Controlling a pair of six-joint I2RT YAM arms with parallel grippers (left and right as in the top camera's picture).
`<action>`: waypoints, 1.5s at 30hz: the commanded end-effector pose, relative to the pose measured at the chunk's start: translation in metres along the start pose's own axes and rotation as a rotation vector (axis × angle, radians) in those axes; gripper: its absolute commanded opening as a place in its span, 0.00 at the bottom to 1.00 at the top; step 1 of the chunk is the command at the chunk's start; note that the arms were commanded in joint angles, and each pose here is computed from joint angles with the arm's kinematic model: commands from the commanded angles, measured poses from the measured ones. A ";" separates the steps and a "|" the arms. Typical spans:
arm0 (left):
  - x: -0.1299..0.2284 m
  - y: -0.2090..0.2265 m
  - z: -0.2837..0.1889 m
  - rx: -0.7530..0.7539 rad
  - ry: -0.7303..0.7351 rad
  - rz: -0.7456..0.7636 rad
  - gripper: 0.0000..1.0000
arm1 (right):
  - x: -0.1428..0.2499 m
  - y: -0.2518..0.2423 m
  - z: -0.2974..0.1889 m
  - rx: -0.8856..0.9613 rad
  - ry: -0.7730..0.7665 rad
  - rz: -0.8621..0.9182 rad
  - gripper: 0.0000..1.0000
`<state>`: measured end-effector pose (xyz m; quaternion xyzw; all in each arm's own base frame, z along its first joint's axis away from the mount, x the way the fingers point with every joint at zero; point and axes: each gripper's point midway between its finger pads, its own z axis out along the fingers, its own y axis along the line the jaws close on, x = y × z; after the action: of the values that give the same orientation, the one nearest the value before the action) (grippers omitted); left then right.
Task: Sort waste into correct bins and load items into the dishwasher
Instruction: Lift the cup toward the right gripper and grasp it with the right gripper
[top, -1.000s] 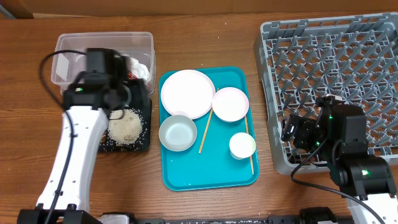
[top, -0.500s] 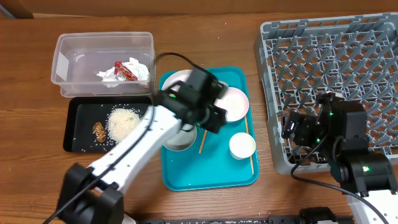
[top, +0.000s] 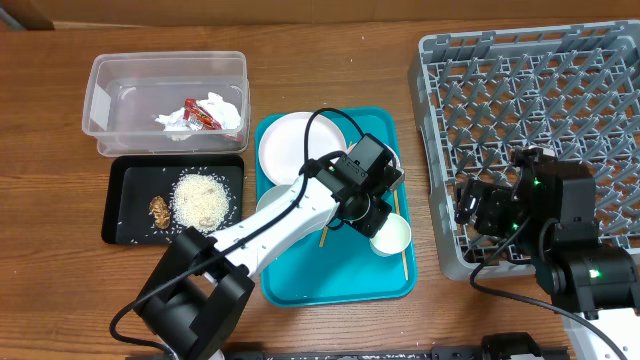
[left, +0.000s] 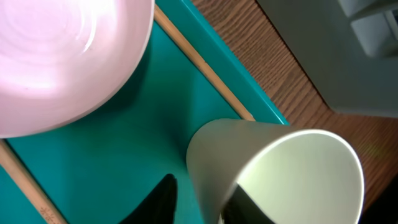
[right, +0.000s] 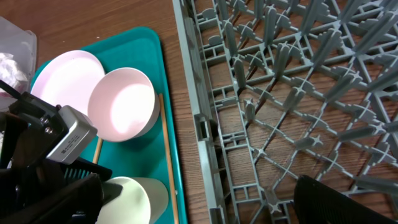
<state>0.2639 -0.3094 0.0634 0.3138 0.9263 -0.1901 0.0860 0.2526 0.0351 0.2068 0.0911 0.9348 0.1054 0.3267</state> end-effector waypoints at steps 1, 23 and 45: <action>0.000 0.005 0.001 -0.012 0.003 0.001 0.17 | -0.008 -0.002 -0.007 0.018 -0.029 0.002 1.00; -0.058 0.034 -0.103 0.200 -0.210 -0.216 0.04 | -0.018 -0.039 -0.004 0.232 -0.087 0.165 1.00; -0.089 0.009 -0.201 0.913 -0.363 -0.203 0.04 | -0.038 0.155 -0.024 -0.996 -0.015 -0.268 1.00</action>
<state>0.3440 -0.2635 0.2507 0.1742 0.7710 -0.6042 0.1009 0.2921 0.1602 0.2720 -0.1551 0.8037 0.4490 0.3584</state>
